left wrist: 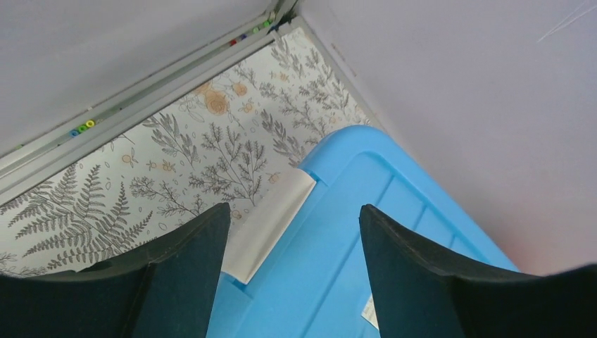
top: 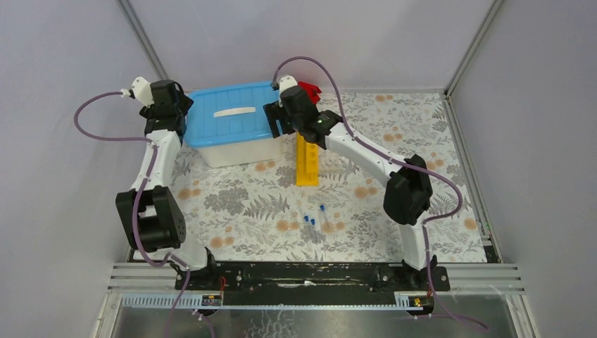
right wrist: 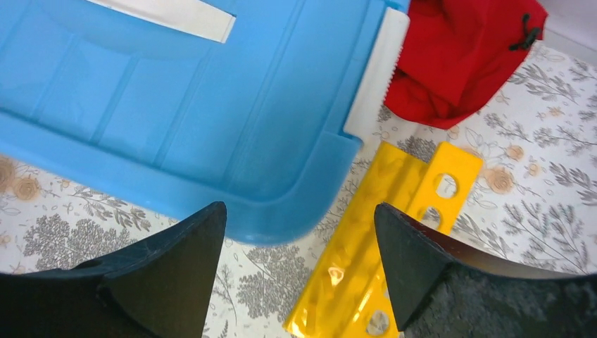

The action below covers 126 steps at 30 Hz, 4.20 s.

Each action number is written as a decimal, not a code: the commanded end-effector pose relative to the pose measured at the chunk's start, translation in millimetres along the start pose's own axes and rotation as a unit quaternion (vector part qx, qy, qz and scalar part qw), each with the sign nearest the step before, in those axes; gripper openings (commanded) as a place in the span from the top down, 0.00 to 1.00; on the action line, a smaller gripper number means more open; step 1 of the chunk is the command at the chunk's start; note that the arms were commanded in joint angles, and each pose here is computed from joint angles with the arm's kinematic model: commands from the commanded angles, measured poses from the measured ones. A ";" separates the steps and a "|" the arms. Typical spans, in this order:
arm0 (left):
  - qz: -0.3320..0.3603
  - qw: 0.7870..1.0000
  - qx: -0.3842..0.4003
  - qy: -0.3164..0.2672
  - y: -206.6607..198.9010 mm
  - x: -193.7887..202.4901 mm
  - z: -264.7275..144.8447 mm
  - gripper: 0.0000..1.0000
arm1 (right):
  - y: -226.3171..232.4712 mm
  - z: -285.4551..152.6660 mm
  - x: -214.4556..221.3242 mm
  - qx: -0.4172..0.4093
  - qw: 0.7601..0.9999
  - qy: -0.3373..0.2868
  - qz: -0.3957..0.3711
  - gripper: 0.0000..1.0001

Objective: Organize the chemistry lab equipment
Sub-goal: Close the lid of the storage box, then pick up the test tube at the center of the board.

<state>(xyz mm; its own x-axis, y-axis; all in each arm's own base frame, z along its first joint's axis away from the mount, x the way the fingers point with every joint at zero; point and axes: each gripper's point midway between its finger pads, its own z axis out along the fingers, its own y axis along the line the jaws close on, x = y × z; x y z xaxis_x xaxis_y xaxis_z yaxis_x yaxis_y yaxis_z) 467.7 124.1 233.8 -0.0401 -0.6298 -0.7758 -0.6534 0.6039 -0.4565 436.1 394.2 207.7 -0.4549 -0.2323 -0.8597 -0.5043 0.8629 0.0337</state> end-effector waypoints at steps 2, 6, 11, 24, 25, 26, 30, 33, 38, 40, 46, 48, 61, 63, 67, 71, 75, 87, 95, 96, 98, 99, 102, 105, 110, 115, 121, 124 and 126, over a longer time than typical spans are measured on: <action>-0.019 0.999 -0.005 -0.041 1.6 -24.8 -26.7 0.24 | -12.2 -58.8 -51.0 0.017 0.996 -0.080 0.022 0.16; -0.029 0.998 0.010 -0.054 0.9 -31.0 -49.6 0.24 | -28.8 -87.6 -37.9 0.041 0.996 -0.081 0.025 0.16; -0.001 0.997 0.055 -0.053 -14.0 -22.7 -86.7 0.24 | -54.0 -125.4 3.0 0.081 0.995 -0.056 0.032 0.16; 0.099 0.964 0.238 0.069 -56.5 116.8 -221.1 0.24 | -53.4 -195.3 153.5 0.097 0.991 0.073 0.055 0.32; 0.104 0.961 0.246 0.078 -55.9 129.4 -230.2 0.25 | -49.2 -199.1 162.2 0.094 0.991 0.079 0.054 0.34; 0.109 0.958 0.252 0.085 -54.3 140.3 -238.7 0.25 | -43.9 -203.2 169.3 0.091 0.991 0.083 0.052 0.36; 0.143 0.948 0.259 0.117 -46.9 185.8 -265.5 0.27 | -18.7 -211.9 201.8 0.076 0.991 0.107 0.040 0.41; 0.176 0.943 0.251 0.132 -38.6 216.1 -280.9 0.27 | 5.6 -213.5 222.8 0.052 0.991 0.117 0.029 0.46; 0.192 0.944 0.226 0.143 -20.8 244.6 -290.2 0.27 | 46.7 -214.8 244.8 0.010 0.992 0.124 -0.006 0.48; 0.190 0.946 0.217 0.150 -11.4 251.2 -288.4 0.27 | 58.9 -212.4 250.3 -0.002 0.992 0.126 -0.018 0.49; 0.159 0.953 0.201 0.160 18.4 255.7 -281.9 0.26 | 82.9 -195.9 261.3 -0.025 0.991 0.125 -0.037 0.52; 0.145 0.956 0.200 0.159 23.9 250.2 -282.2 0.25 | 89.2 -190.3 260.5 -0.032 0.991 0.121 -0.044 0.52; 0.078 0.964 0.197 0.162 49.5 234.4 -282.6 0.24 | 114.1 -149.2 268.3 -0.031 0.986 0.137 -0.092 0.55; 0.075 0.964 0.198 0.162 50.8 232.1 -283.2 0.24 | 114.8 -143.5 268.1 -0.032 0.985 0.142 -0.093 0.56; 0.073 0.965 0.197 0.160 52.4 228.0 -283.7 0.24 | 113.6 -135.4 267.6 -0.033 0.984 0.148 -0.092 0.57; 0.067 0.964 0.200 0.160 51.6 226.1 -285.0 0.24 | 108.3 -130.4 266.9 -0.031 0.984 0.151 -0.088 0.59; 0.065 0.964 0.202 0.160 49.9 224.9 -285.7 0.24 | 104.2 -125.8 266.8 -0.036 0.984 0.156 -0.081 0.59; 0.063 0.964 0.200 0.165 49.3 227.3 -286.5 0.24 | 101.9 -116.7 281.8 -0.050 0.981 0.174 -0.071 0.63; 0.062 0.964 0.200 0.166 49.2 227.6 -286.6 0.24 | 94.8 -112.6 288.2 -0.048 0.981 0.179 -0.063 0.64; 0.062 0.964 0.200 0.166 49.2 227.5 -286.6 0.24 | 93.5 -112.6 288.4 -0.047 0.981 0.180 -0.062 0.64; 0.061 0.964 0.200 0.166 49.2 227.3 -286.6 0.24 | 92.4 -112.7 288.0 -0.048 0.981 0.178 -0.060 0.64; 0.061 0.964 0.200 0.166 49.1 227.0 -286.7 0.24 | 91.7 -113.0 288.0 -0.047 0.981 0.178 -0.059 0.64; 0.059 0.964 0.199 0.165 49.3 227.3 -286.3 0.24 | 90.7 -113.1 289.7 -0.048 0.981 0.181 -0.059 0.64; 0.060 0.964 0.197 0.165 50.4 228.7 -285.3 0.24 | 89.9 -111.9 294.8 -0.050 0.979 0.190 -0.060 0.66; 0.060 0.965 0.196 0.166 52.2 229.9 -284.6 0.24 | 90.9 -112.2 306.9 -0.054 0.973 0.213 -0.065 0.79; 0.056 0.964 0.199 0.167 54.0 229.5 -284.9 0.24 | 86.0 -114.3 317.7 -0.047 0.970 0.228 -0.066 0.87; 0.049 0.963 0.203 0.172 55.6 226.1 -287.7 0.24 | 82.9 -117.1 310.1 -0.048 0.974 0.211 -0.067 0.97; 0.045 0.963 0.204 0.172 56.6 221.1 -289.6 0.24 | 86.4 -119.6 297.8 -0.059 0.978 0.191 -0.064 0.97; 0.043 0.962 0.208 0.174 56.1 218.8 -291.6 0.24 | 89.1 -121.6 286.7 -0.067 0.980 0.175 -0.061 0.97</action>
<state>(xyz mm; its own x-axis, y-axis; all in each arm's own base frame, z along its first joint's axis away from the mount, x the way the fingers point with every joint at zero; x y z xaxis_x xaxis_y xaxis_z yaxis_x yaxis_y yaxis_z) 202.5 -129.4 159.3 -0.4075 -0.6353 -0.6560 -0.2703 0.7700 -0.5779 168.9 354.5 13.2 -0.6193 -0.4925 -0.6115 -0.6400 0.7678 0.0298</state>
